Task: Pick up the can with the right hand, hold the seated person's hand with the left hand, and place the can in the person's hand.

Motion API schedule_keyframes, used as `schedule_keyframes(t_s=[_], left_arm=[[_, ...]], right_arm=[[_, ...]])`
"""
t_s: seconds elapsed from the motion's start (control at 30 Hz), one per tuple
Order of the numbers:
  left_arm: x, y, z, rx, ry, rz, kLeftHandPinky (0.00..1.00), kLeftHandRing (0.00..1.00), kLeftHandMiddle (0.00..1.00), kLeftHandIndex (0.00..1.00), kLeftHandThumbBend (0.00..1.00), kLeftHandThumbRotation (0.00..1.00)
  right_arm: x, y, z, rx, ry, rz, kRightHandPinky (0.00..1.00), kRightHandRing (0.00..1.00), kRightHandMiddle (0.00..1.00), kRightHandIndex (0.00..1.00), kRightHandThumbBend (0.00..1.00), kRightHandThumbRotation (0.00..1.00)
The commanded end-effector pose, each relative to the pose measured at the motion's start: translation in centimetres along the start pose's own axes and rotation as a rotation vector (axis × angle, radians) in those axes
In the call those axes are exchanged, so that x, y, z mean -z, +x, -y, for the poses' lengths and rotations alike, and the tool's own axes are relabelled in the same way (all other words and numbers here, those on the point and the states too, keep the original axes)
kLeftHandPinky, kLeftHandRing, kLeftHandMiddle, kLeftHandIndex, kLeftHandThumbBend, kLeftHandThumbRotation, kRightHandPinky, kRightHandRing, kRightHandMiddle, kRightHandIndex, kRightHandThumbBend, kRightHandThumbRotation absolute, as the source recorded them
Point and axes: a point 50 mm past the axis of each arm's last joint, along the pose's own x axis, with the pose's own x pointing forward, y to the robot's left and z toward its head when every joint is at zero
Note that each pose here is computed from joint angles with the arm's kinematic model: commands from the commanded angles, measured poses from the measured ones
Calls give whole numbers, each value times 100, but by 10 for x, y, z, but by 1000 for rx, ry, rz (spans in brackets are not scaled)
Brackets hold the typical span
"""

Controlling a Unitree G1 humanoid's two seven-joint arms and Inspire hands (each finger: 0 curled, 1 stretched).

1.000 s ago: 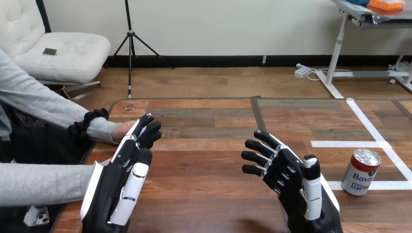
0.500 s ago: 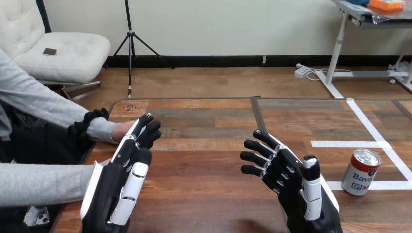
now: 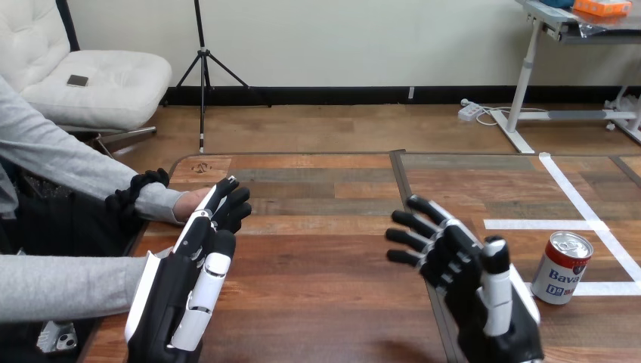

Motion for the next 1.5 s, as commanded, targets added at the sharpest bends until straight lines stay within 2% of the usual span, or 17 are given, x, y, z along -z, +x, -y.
schedule_keyframes(t_s=[0.0,0.23,0.83,1.0,1.13,1.47], left_arm=[[-12,14,2,0,-11,87,91,89,90,92,41,89],[-12,14,2,3,-21,91,91,89,90,92,40,89],[-12,14,2,-4,-28,93,91,91,91,94,41,87],[-12,14,3,-2,-28,91,91,91,91,93,41,88],[-12,14,3,2,-30,89,91,91,91,93,41,88],[-12,15,4,-2,-37,91,91,91,91,93,40,89]], right_arm=[[-29,25,11,-10,-76,125,76,82,84,88,96,100],[-37,31,26,36,-119,161,78,83,84,88,96,100],[-55,41,64,144,-206,207,82,86,84,86,100,100],[-57,43,70,160,-215,212,82,87,85,87,100,100],[-61,44,78,204,-245,219,82,86,85,86,100,100],[-67,47,91,251,-263,232,83,88,86,88,96,100]])
